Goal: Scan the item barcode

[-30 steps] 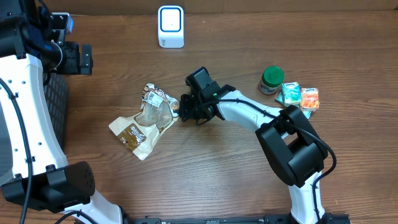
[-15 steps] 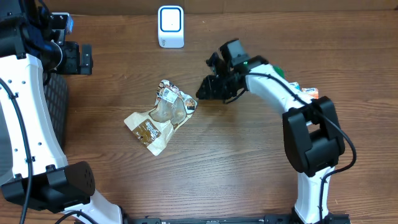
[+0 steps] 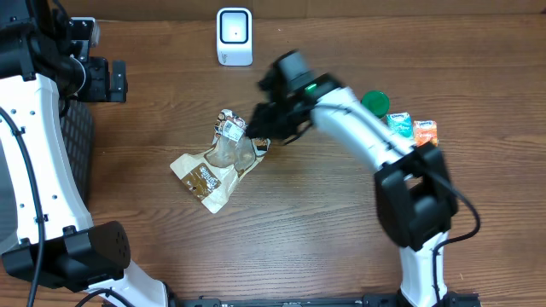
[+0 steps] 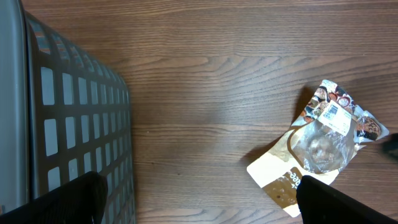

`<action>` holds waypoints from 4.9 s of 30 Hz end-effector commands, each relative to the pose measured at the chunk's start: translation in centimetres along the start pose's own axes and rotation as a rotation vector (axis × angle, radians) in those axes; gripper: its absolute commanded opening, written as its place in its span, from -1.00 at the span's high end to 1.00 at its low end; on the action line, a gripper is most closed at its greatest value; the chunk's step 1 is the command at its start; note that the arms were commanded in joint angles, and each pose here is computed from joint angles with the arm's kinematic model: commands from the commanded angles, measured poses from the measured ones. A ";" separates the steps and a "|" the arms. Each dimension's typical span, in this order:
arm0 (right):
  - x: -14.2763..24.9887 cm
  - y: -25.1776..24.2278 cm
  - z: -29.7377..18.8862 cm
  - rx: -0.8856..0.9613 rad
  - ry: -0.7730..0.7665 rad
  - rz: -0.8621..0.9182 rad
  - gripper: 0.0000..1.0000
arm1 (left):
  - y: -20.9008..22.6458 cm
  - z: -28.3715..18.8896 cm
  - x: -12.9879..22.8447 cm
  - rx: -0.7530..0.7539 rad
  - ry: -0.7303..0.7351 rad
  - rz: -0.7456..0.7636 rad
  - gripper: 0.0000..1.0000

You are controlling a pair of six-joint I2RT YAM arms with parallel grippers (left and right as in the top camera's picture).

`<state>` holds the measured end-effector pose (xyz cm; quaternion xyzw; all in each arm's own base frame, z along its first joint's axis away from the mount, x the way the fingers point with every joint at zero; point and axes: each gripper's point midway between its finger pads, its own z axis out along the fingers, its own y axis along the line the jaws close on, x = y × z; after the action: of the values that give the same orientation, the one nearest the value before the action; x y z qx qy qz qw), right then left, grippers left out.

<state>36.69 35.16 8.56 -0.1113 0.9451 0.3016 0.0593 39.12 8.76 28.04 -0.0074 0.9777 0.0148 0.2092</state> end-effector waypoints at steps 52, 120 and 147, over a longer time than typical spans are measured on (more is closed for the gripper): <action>6.4 -6.2 -8.0 0.481 0.149 0.250 0.24 | -0.2 0.0 -0.2 0.007 -0.004 0.022 -1.00; 2.4 -14.9 -10.6 0.291 -0.090 0.440 0.36 | -22.5 17.1 10.6 0.391 0.240 0.124 0.92; 8.4 -7.0 -2.9 -0.129 0.137 0.350 -0.02 | -20.4 28.2 19.2 0.279 0.559 0.051 0.91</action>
<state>32.22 24.45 5.61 0.0465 0.9539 0.2953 -0.0273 37.27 -14.44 0.70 0.0733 0.9775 -0.1968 0.0195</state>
